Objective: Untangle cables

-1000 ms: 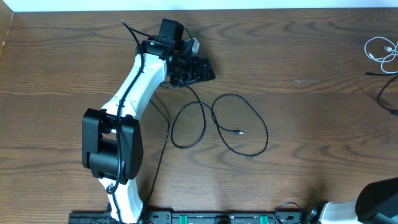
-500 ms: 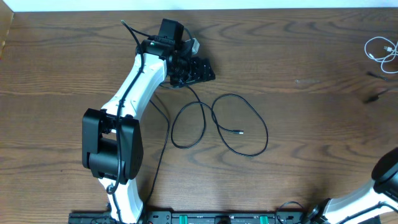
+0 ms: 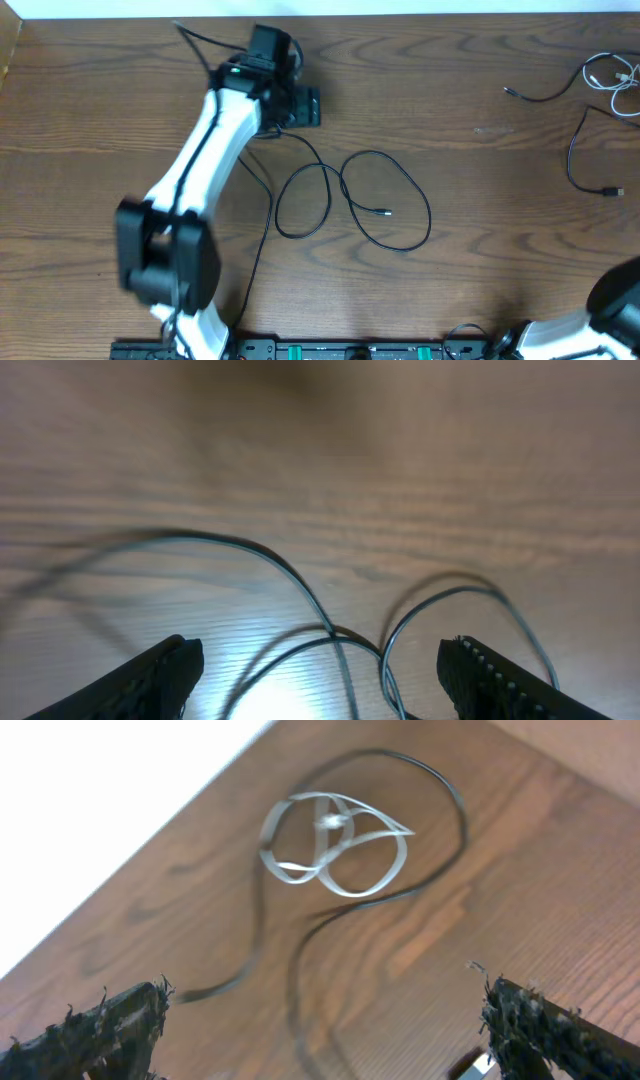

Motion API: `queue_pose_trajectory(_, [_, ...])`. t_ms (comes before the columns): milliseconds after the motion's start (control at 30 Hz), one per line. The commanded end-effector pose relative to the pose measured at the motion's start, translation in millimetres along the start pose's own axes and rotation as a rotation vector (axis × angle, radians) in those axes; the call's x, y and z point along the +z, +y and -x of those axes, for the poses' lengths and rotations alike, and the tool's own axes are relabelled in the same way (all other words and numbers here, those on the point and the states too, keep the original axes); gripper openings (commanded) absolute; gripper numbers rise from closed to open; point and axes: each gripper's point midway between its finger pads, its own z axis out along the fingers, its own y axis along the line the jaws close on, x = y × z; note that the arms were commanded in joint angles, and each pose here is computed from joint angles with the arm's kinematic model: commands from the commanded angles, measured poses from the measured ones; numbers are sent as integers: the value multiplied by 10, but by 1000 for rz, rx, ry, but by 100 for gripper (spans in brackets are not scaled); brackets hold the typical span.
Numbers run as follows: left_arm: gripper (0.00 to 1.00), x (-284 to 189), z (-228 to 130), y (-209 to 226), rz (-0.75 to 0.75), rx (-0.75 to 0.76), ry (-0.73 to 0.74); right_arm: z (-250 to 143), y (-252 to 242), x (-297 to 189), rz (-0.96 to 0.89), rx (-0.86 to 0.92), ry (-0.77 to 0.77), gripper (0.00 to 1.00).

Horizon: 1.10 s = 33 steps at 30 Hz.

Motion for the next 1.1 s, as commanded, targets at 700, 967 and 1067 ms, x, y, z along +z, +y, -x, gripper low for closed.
queue_pose_trajectory(700, [84, -894, -1120, 1250, 342, -316, 87, -2168, 2356, -603, 550, -662, 462, 99])
queue_pose_trajectory(967, [83, -281, -1301, 972, 162, -233, 106, -2745, 2628, -509, 583, -737, 568, 99])
queue_pose_trajectory(1067, [89, -99, -1381, 893, 136, -203, 136, -2799, 2641, -496, 584, -744, 579, 99])
